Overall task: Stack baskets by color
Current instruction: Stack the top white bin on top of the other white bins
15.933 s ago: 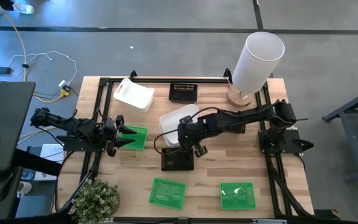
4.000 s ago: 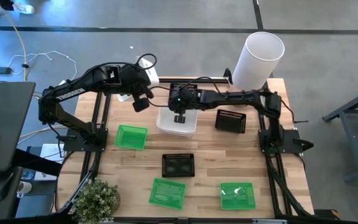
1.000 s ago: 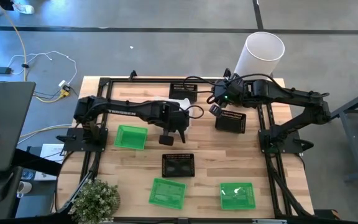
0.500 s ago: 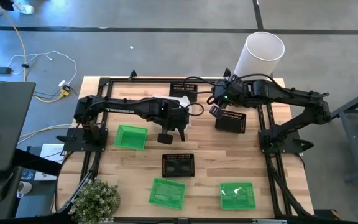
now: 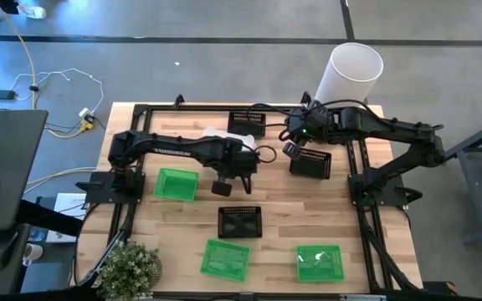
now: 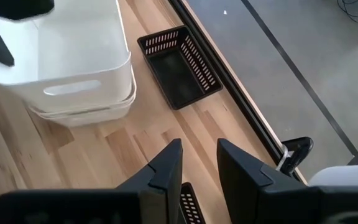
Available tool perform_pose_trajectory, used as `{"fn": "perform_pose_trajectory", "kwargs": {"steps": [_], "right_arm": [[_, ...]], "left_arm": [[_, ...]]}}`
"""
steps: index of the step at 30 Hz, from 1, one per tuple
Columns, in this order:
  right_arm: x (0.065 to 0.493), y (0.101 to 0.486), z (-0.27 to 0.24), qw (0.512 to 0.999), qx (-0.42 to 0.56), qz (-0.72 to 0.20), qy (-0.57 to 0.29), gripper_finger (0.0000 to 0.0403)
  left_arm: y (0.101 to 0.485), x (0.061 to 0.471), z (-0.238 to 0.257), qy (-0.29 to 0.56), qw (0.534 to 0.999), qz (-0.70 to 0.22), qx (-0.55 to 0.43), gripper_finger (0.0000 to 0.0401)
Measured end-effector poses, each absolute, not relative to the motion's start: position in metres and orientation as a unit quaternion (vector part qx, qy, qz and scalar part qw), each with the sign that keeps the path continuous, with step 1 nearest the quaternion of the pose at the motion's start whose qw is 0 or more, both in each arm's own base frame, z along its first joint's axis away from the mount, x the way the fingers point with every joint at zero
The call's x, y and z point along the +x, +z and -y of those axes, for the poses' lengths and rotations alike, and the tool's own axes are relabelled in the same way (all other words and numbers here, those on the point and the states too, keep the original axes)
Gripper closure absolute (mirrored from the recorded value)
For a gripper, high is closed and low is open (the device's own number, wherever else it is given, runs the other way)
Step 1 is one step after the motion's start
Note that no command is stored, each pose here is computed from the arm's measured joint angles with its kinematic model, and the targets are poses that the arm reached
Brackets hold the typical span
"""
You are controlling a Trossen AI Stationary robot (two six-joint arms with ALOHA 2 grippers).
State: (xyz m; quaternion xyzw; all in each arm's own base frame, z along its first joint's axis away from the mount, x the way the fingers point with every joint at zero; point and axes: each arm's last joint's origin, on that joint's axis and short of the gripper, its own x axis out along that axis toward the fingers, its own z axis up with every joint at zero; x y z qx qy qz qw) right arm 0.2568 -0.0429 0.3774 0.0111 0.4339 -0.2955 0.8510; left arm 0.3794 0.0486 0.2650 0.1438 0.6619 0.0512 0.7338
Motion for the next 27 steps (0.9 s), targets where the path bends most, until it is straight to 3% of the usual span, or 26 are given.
{"fn": "perform_pose_trajectory", "kwargs": {"steps": [7,16,20,27], "right_arm": [[0.257,0.376,0.043,0.847,0.013,-0.440,-0.297,0.0315],[0.256,0.375,0.043,0.845,0.014,-0.444,-0.298,0.0315],[0.256,0.375,0.043,0.845,0.015,-0.444,-0.299,0.0315],[0.256,0.374,0.042,0.846,0.028,-0.451,-0.285,0.0315]], "left_arm": [[0.243,0.387,-0.050,0.045,0.705,-0.691,0.157,0.0401],[0.242,0.390,-0.050,0.039,0.712,-0.683,0.158,0.0396],[0.241,0.390,-0.049,0.024,0.716,-0.683,0.143,0.0369],[0.241,0.390,-0.044,0.030,0.717,-0.682,0.140,0.0287]]}}
